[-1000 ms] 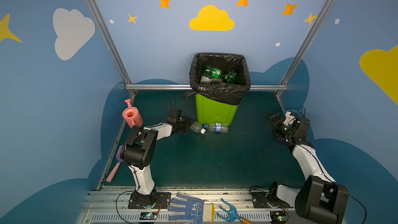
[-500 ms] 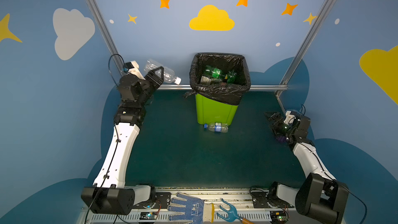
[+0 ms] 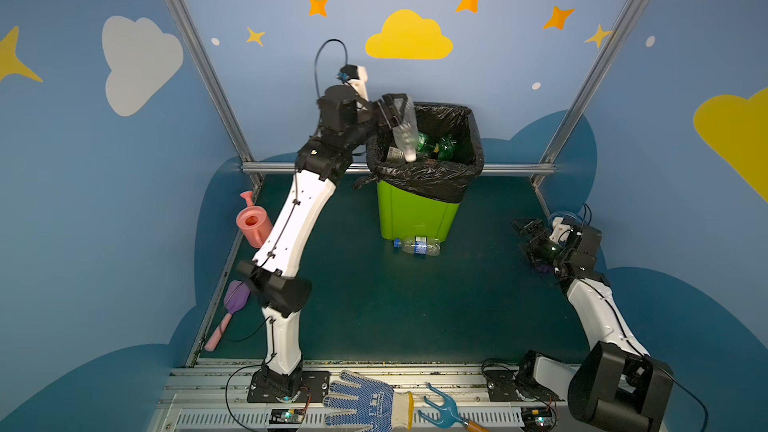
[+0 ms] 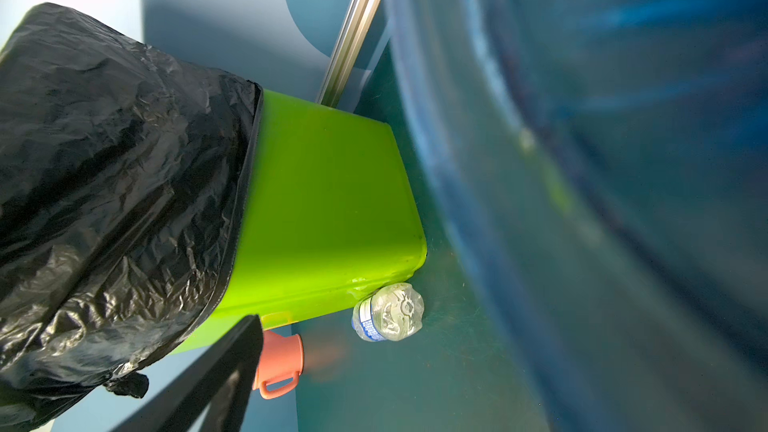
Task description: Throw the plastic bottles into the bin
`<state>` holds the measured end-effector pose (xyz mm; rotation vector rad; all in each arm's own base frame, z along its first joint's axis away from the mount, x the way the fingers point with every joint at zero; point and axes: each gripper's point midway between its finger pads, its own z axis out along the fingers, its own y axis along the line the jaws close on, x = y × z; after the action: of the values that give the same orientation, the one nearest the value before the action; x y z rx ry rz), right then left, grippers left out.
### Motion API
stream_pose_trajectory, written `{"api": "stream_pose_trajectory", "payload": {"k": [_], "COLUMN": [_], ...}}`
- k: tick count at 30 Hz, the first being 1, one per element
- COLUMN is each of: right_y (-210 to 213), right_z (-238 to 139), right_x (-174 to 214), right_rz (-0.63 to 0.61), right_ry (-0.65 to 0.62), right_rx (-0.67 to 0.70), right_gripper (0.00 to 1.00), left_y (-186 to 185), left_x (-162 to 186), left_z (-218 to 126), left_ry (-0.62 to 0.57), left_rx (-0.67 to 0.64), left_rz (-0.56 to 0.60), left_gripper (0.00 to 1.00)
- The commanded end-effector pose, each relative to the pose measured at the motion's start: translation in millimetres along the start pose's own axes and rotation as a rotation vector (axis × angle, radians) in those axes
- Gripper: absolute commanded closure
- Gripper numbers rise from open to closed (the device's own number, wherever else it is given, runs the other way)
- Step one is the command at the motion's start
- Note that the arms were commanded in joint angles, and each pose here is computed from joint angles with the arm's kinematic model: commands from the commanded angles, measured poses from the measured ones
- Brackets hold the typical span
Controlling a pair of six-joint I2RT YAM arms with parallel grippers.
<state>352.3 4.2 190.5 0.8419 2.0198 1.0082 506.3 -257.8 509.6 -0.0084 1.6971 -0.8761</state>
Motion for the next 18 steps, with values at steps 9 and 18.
{"api": "stream_pose_trajectory", "payload": {"k": [9,18], "right_y": [-54.3,-30.9], "right_z": [1.3,34.9], "right_x": [44.5,71.3], "right_rz": [0.185,0.160], "right_ry": [0.092,0.175], "right_rx": [0.116,0.100], "right_gripper": [0.02,0.02], "left_y": [-45.3,62.1], "left_x": [-54.7,30.0], "left_z": [-116.1,-158.5], "left_ry": [-0.297,-0.183], "left_rx": [0.057,-0.278], "left_rz": [0.171,0.225], "left_gripper": [0.00,0.00]}}
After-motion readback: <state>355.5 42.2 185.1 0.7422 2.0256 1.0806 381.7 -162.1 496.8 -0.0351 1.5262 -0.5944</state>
